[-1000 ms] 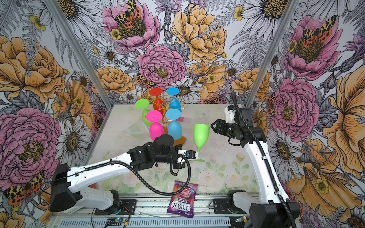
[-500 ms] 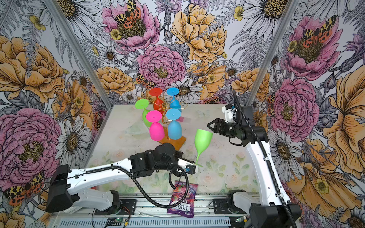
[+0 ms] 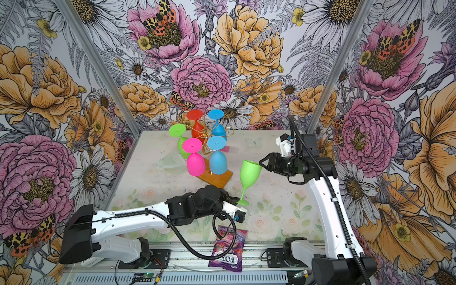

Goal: Take the wine glass off the wine glass rack
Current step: Pick up the wine glass from the wine glass rack.

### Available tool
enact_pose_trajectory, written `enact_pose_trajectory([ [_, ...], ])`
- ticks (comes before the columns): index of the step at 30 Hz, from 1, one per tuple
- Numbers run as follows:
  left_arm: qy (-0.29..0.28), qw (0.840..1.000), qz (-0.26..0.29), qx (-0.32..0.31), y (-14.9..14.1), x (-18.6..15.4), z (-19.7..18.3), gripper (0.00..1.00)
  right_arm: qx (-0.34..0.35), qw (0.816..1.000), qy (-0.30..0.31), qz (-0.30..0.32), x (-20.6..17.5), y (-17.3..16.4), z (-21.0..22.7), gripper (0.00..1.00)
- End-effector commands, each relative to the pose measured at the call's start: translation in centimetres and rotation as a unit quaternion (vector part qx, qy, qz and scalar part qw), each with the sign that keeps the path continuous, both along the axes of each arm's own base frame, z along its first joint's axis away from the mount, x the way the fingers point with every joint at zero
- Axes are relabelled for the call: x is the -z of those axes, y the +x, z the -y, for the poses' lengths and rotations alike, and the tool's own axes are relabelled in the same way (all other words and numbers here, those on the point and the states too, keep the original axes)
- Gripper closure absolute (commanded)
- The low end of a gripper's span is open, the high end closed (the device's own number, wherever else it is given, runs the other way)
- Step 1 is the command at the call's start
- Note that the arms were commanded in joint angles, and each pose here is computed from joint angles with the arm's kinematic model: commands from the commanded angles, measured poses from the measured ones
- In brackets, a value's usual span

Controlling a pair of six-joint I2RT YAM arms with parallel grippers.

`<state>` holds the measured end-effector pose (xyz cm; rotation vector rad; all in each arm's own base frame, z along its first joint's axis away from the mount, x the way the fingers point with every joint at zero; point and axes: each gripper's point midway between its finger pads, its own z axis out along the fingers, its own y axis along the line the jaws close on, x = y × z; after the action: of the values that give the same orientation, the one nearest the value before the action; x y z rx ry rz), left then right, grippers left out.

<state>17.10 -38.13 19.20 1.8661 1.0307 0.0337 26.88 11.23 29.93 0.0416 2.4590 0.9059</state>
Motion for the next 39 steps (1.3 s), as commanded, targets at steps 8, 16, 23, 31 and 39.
enact_pose_trajectory([
  [8, 0.028, 0.988, 0.150, -0.019, 2.2, 0.4, 0.0, 1.00, -0.036, 0.999, 0.007, -0.016, 0.2, -1.0, -1.3, 0.51],
  [16, 0.035, 0.978, 0.204, -0.025, 2.8, 0.4, -0.1, 1.00, -0.042, 0.998, 0.009, -0.041, 1.5, -1.0, -1.7, 0.55],
  [23, 0.047, 0.970, 0.235, -0.028, 3.2, 0.7, -0.1, 1.00, -0.045, 0.998, 0.010, -0.047, 1.8, -0.9, -1.9, 0.62],
  [31, 0.046, 0.968, 0.245, -0.032, 3.4, 0.9, -0.1, 1.00, -0.049, 0.998, 0.015, -0.047, 1.7, -1.0, -2.1, 0.81],
  [39, 0.038, 0.970, 0.240, -0.033, 3.3, 0.7, 0.0, 1.00, -0.047, 0.998, 0.011, -0.047, 1.8, -0.9, -2.0, 0.99],
])
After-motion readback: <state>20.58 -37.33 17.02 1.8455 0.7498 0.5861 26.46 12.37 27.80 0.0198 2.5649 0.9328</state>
